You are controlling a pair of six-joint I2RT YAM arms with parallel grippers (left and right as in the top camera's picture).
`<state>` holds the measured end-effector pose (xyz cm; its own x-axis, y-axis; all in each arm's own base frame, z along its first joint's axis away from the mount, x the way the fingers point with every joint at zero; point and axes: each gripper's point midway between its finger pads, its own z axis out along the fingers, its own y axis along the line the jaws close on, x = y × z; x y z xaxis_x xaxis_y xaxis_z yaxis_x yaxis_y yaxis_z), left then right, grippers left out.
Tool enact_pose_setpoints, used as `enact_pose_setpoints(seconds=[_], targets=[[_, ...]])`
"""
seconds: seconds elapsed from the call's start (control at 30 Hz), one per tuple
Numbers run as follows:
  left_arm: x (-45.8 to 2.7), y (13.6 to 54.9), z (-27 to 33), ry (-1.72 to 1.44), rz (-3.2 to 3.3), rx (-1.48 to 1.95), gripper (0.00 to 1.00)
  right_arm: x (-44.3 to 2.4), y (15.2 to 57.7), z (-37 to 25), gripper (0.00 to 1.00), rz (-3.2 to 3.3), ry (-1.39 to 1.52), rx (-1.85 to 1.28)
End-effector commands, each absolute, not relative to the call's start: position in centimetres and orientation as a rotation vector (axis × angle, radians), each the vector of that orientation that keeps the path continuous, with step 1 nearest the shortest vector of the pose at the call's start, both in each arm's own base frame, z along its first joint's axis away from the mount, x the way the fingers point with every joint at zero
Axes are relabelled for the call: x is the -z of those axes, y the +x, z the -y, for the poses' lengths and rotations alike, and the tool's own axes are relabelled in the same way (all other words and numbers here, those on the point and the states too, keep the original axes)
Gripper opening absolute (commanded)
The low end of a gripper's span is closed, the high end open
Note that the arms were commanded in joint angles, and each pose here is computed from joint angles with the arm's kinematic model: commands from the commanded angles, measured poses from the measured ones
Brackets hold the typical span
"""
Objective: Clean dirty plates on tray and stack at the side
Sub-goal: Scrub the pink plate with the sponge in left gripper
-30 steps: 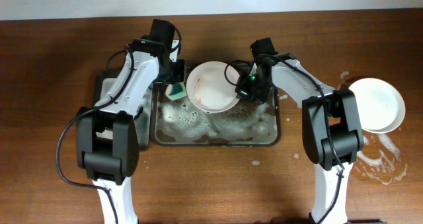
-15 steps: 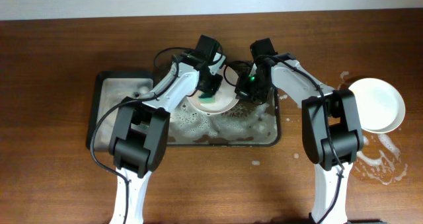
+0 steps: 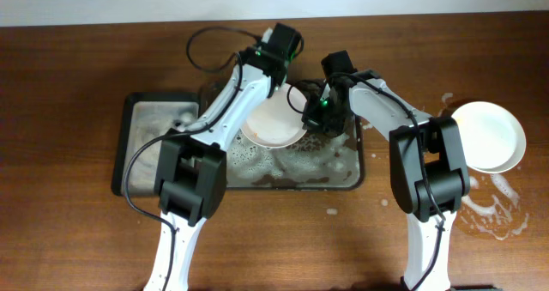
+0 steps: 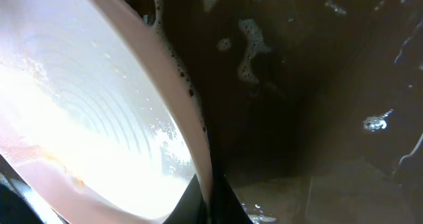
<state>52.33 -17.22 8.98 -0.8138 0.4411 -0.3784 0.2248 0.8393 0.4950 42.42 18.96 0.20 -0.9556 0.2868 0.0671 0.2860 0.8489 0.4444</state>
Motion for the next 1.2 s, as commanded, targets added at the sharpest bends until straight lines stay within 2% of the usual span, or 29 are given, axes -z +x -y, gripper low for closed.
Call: enact_pose_setpoints(seconds=[0.0,0.13,0.23,0.3,0.4,0.5,0.6,0.73,0.93,1.17], targets=[[-13.8,52.7,17.5,0.374,-2.509,-0.537,0.01,4.9,39.3,-17.6,0.04,-3.161,0.501,-0.554],[-9.0,45.7,23.6,0.56,-2.86,0.08,0.0,4.9,39.3,-17.6,0.04,-3.16,0.501,-0.554],[-5.6,43.9,22.5,0.351,-2.984,0.045,0.01,4.9,39.3,-17.6,0.04,-3.161,0.494,-0.555],[-3.5,45.0,21.2,0.209,-2.94,-0.071,0.01,4.9,39.3,-17.6,0.04,-3.161,0.495,-0.555],[-0.7,46.8,21.0,0.144,-2.839,-0.092,0.01,4.9,39.3,-17.6,0.04,-3.161,0.495,-0.555],[1.6,45.5,19.6,0.096,-2.866,-0.162,0.01,4.9,39.3,-17.6,0.04,-3.161,0.494,-0.555],[0.6,45.4,15.4,0.094,-2.803,-0.503,0.0,4.9,39.3,-17.6,0.04,-3.161,0.495,-0.555],[0.2,45.5,14.5,0.205,-2.781,-0.606,0.01,4.9,39.3,-17.6,0.04,-3.161,0.494,-0.555],[-3.6,47.4,11.0,0.258,-2.578,-0.972,0.01,4.9,39.3,-17.6,0.04,-3.161,0.495,-0.555],[-9.5,49.0,12.0,0.232,-2.558,-0.928,0.01,4.9,39.3,-17.6,0.04,-3.161,0.494,-0.555]])
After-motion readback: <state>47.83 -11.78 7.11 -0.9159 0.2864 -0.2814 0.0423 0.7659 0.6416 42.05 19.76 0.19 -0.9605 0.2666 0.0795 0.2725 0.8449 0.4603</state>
